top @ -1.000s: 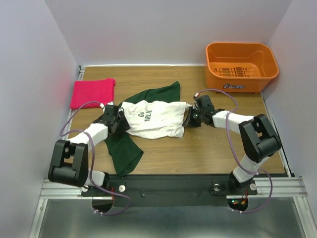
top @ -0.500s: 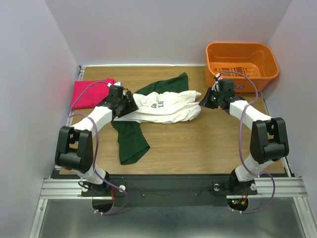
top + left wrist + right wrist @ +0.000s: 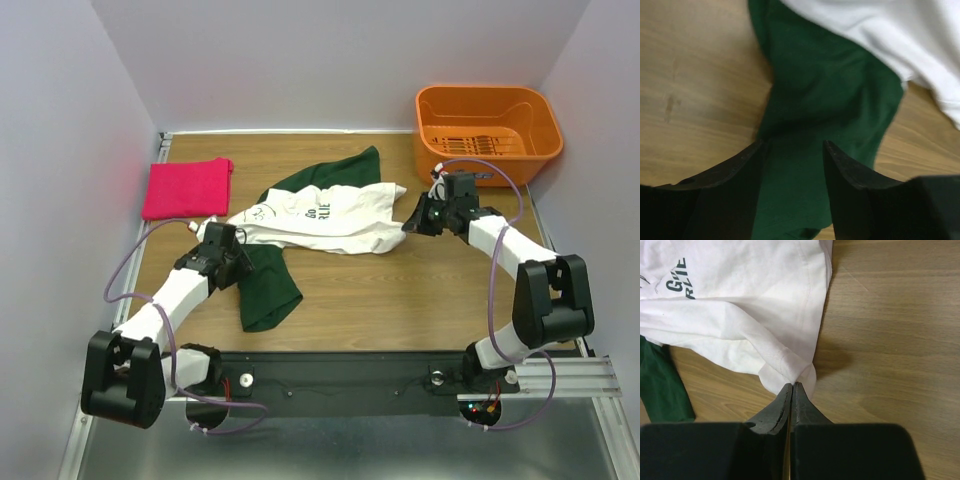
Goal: Fold and stack the t-shirts
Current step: Flatten the tshirt out
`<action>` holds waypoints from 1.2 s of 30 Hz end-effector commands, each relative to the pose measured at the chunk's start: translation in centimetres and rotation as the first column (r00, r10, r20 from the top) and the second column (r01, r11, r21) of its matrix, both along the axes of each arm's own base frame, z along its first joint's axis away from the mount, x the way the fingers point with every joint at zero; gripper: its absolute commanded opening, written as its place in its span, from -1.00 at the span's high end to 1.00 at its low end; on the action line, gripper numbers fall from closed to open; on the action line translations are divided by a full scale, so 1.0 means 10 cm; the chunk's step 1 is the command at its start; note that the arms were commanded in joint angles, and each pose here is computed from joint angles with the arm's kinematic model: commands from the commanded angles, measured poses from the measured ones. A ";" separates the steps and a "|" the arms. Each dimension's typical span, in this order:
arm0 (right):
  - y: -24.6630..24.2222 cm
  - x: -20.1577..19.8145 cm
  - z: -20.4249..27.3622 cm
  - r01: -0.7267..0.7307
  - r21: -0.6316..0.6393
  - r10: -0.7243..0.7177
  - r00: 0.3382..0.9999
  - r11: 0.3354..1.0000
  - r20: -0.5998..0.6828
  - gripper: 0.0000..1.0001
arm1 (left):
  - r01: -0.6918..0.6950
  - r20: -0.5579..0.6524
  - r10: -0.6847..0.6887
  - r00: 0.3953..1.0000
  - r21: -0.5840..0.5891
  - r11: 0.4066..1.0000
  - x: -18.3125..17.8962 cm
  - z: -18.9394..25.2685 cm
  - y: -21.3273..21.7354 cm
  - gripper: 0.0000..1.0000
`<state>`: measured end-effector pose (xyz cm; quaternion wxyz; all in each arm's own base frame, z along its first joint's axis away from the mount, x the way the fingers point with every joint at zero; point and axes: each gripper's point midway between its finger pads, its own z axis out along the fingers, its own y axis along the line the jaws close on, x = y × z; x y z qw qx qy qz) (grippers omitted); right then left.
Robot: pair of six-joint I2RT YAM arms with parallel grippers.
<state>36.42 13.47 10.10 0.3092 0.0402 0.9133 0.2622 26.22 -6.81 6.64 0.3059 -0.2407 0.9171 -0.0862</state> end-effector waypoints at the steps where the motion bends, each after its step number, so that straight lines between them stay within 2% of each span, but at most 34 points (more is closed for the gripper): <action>1: 0.06 0.00 0.25 -0.025 0.029 0.023 0.997 0.999 0.067 0.99 | -0.061 -0.088 0.064 0.994 0.040 0.997 -0.21 -0.25 0.09 -0.11; 5: 0.07 -0.01 0.25 -0.022 0.037 0.019 0.998 0.999 0.063 0.99 | -0.053 -0.116 0.059 0.991 0.053 0.997 -0.23 -0.33 0.05 -0.02; 8: 0.07 -0.02 0.24 -0.022 0.035 0.020 0.998 0.999 0.062 0.99 | -0.034 -0.137 0.040 0.990 0.045 0.998 -0.26 -0.40 0.01 0.15; 9: 0.07 -0.01 0.24 -0.020 0.033 0.018 0.998 0.999 0.062 0.99 | -0.024 -0.149 0.030 0.988 0.039 0.999 -0.28 -0.43 -0.03 0.23; 10: 0.05 -0.01 0.24 -0.014 0.027 0.012 0.998 1.000 0.064 0.99 | -0.017 -0.152 0.021 0.988 0.024 1.000 -0.29 -0.43 -0.06 0.47; 13: 0.01 0.02 0.26 0.004 0.010 -0.005 0.997 1.000 0.079 0.99 | 0.027 -0.152 -0.036 0.988 -0.063 0.998 -0.37 -0.37 -0.32 0.89; 14: 0.00 0.06 0.30 0.007 0.007 -0.008 0.996 1.000 0.090 0.99 | 0.074 -0.135 -0.090 0.987 -0.117 0.990 -0.42 -0.28 -0.50 0.91; 15: 0.00 0.07 0.32 0.013 0.002 -0.013 0.995 1.000 0.096 0.99 | 0.060 -0.129 -0.080 0.988 -0.152 0.987 -0.46 -0.24 -0.60 0.92; 19: -0.04 0.17 0.42 0.038 -0.015 -0.036 0.991 0.999 0.129 0.99 | 0.139 -0.115 -0.182 0.977 -0.304 0.942 -0.74 -0.03 -1.11 1.00; 21: -0.06 0.22 0.46 0.047 -0.021 -0.044 0.989 0.999 0.141 0.99 | 0.215 -0.089 -0.259 0.962 -0.341 0.915 -0.87 0.13 -1.36 1.00; 24: -0.05 0.23 0.48 0.046 -0.019 -0.043 0.989 0.999 0.144 0.99 | 0.242 -0.069 -0.283 0.957 -0.352 0.904 -0.96 0.27 -1.53 1.00; 25: -0.05 0.23 0.49 0.045 -0.018 -0.042 0.989 0.999 0.144 0.99 | 0.256 -0.066 -0.298 0.952 -0.357 0.898 -1.00 0.30 -1.58 0.99; 28: -0.07 0.21 0.48 0.046 -0.029 -0.042 0.989 0.999 0.145 0.99 | 0.267 -0.054 -0.310 0.949 -0.379 0.886 -1.09 0.37 -1.64 0.23; 30: -0.08 0.19 0.48 0.047 -0.034 -0.041 0.988 0.998 0.147 0.99 | 0.246 -0.013 -0.270 0.963 -0.366 0.898 -1.02 0.44 -1.57 0.07; 31: -0.08 0.17 0.45 0.045 -0.039 -0.039 0.989 0.998 0.140 0.99 | 0.212 0.009 -0.220 0.975 -0.311 0.927 -0.94 0.44 -1.45 -0.03; 35: -0.10 0.13 0.42 0.043 -0.048 -0.036 0.990 0.998 0.133 0.99 | 0.134 0.069 -0.123 0.990 -0.184 0.974 -0.68 0.54 -1.07 -0.16; 36: -0.10 0.12 0.42 0.040 -0.049 -0.033 0.991 0.998 0.133 0.99 | 0.075 0.076 -0.063 0.995 -0.169 0.983 -0.56 0.54 -0.91 -0.17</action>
